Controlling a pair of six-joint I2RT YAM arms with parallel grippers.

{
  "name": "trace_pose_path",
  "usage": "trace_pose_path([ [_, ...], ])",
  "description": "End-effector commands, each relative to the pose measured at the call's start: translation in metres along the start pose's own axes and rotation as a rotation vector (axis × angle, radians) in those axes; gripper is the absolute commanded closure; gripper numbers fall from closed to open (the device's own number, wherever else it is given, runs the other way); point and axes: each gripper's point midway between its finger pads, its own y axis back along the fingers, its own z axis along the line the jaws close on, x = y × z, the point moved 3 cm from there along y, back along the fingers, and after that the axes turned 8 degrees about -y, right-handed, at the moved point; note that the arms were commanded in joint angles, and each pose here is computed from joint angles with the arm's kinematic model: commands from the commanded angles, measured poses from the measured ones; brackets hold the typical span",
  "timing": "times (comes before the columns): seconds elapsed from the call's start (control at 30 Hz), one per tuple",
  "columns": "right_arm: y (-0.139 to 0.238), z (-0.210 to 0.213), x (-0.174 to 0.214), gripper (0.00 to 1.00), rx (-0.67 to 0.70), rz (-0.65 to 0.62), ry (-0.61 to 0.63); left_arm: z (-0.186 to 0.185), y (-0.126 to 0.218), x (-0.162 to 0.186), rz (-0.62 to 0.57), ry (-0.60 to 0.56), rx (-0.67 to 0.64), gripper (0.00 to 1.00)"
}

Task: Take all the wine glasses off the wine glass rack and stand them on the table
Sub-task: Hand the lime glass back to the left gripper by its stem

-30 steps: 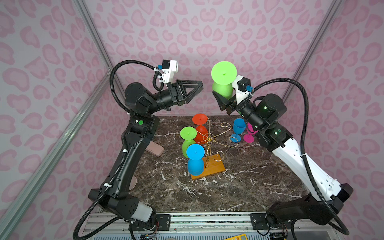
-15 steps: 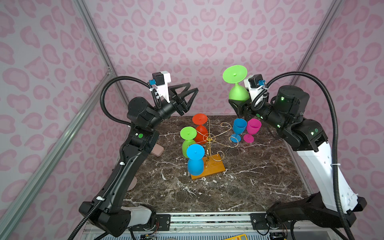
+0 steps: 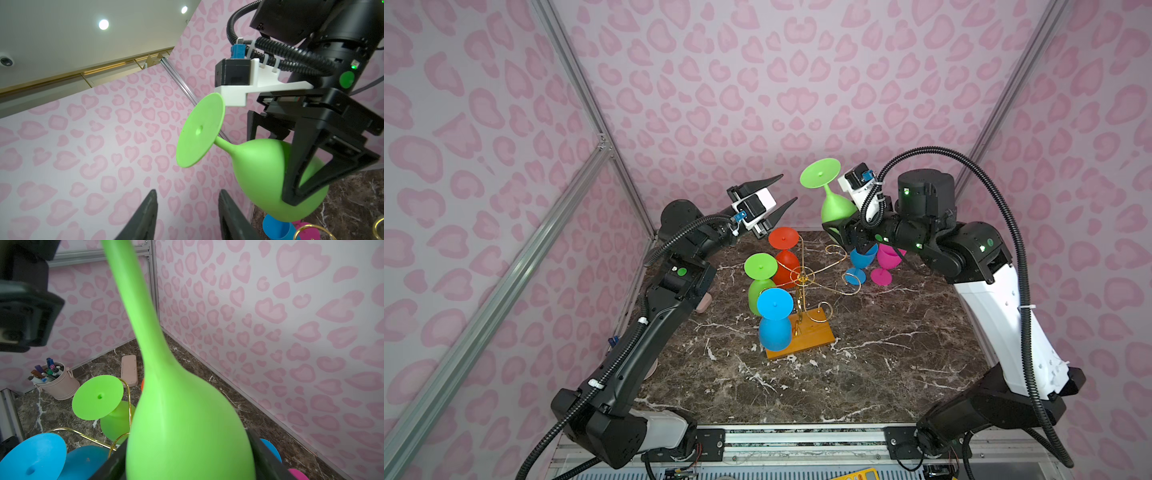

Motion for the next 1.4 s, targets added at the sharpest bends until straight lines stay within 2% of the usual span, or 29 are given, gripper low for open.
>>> trace_pose_path([
  [0.0, -0.006, 0.007, 0.005, 0.45, -0.032, 0.028, -0.007, 0.002, -0.001, -0.008, -0.043, -0.149, -0.012, 0.52],
  [0.53, -0.019, 0.027, 0.010, 0.49, -0.114, 0.056, -0.036, -0.005, -0.003, -0.009, -0.064, -0.196, 0.020, 0.63],
  [0.57, -0.020, 0.027, 0.010, 0.49, -0.115, 0.060, -0.039, -0.005, -0.003, -0.010, -0.064, -0.198, 0.021, 0.67],
  [0.73, -0.022, 0.031, 0.014, 0.49, -0.137, 0.073, -0.052, -0.004, -0.003, -0.010, -0.065, -0.215, 0.017, 0.73],
  [1.0, -0.025, 0.037, 0.016, 0.49, -0.161, 0.086, -0.062, -0.004, -0.002, -0.011, -0.059, -0.228, 0.010, 0.91],
  [1.1, -0.021, 0.039, 0.015, 0.42, -0.174, 0.075, -0.073, -0.001, -0.002, -0.008, -0.044, -0.221, -0.004, 0.97],
  [1.23, -0.011, 0.040, 0.009, 0.24, -0.180, 0.022, -0.086, 0.005, -0.003, -0.005, -0.012, -0.172, -0.039, 0.97],
  [1.37, 0.010, 0.041, -0.003, 0.14, -0.199, -0.096, -0.089, 0.010, -0.004, 0.002, 0.025, -0.110, -0.074, 0.97],
])
